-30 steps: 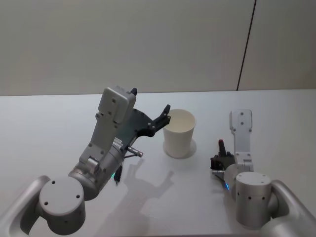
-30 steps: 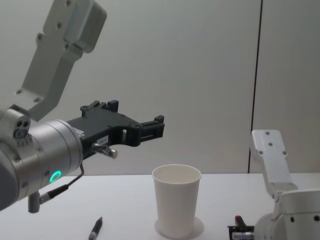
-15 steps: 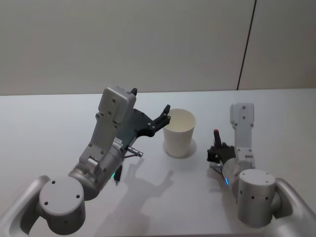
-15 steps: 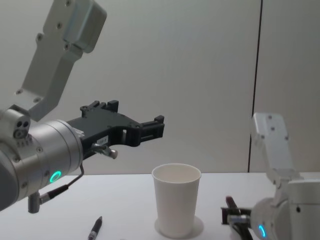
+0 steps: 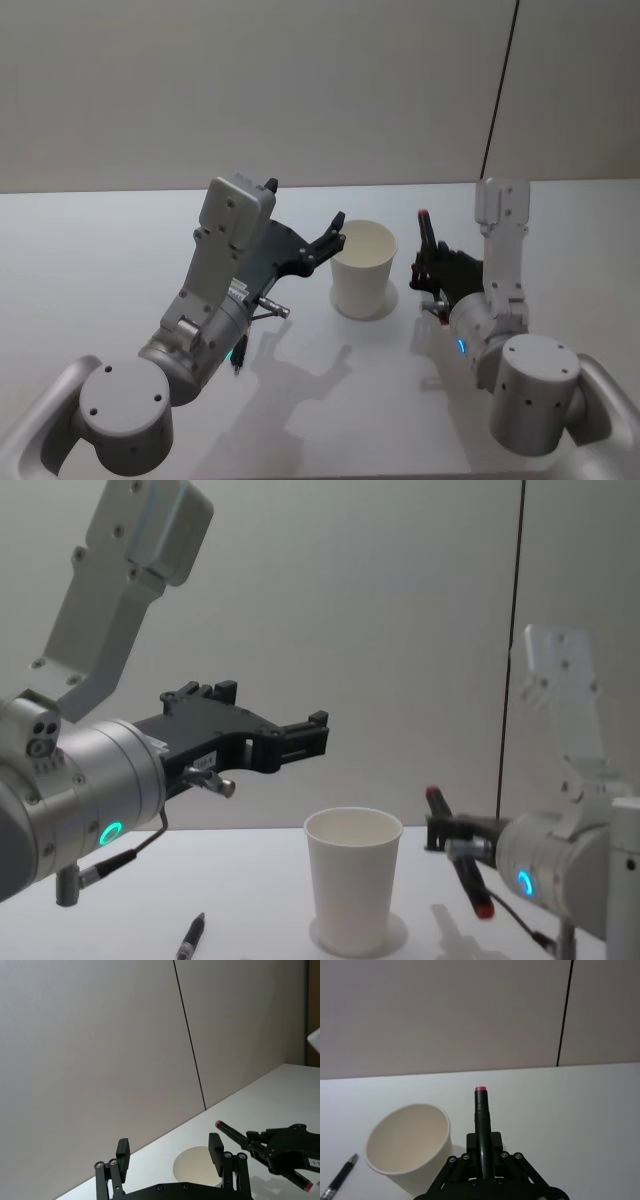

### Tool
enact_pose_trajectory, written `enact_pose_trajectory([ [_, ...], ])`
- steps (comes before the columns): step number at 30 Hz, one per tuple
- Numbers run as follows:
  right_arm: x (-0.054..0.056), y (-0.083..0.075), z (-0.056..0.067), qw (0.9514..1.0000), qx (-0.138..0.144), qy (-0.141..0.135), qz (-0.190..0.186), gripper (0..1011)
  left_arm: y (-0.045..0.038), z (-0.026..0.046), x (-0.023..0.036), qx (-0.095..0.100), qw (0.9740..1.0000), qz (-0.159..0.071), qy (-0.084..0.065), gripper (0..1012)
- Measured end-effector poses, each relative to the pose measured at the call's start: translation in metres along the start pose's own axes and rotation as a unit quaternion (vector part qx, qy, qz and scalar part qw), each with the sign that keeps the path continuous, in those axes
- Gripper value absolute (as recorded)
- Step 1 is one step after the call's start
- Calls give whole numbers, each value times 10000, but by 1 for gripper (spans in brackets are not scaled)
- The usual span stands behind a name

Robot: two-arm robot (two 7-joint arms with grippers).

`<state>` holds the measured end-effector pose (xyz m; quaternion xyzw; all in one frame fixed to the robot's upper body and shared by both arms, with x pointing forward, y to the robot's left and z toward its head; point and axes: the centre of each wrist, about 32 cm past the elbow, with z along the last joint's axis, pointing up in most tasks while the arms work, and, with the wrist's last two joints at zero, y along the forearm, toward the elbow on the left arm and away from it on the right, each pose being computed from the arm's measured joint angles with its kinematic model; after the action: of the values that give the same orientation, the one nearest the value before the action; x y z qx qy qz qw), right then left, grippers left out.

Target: Place the pen into the pen holder.

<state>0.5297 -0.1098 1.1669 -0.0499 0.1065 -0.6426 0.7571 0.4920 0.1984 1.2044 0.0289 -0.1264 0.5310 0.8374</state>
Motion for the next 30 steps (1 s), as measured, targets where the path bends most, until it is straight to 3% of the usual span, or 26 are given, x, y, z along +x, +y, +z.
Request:
enact_pose_trajectory([
  [9, 44, -65, 74, 9973, 636, 14, 354, 158, 0, 0, 0, 0, 10000, 0, 0, 1000],
  [16, 123, -88, 113, 9899, 1230, -11, 703, 158, 0, 0, 0, 0, 10000, 0, 0, 1002],
  [24, 210, -63, 131, 9778, 1800, -70, 1068, 158, 0, 0, 0, 0, 10000, 0, 0, 1002],
  [30, 287, 42, 121, 9626, 2290, -170, 1436, 158, 0, 0, 0, 0, 10000, 0, 0, 1002],
])
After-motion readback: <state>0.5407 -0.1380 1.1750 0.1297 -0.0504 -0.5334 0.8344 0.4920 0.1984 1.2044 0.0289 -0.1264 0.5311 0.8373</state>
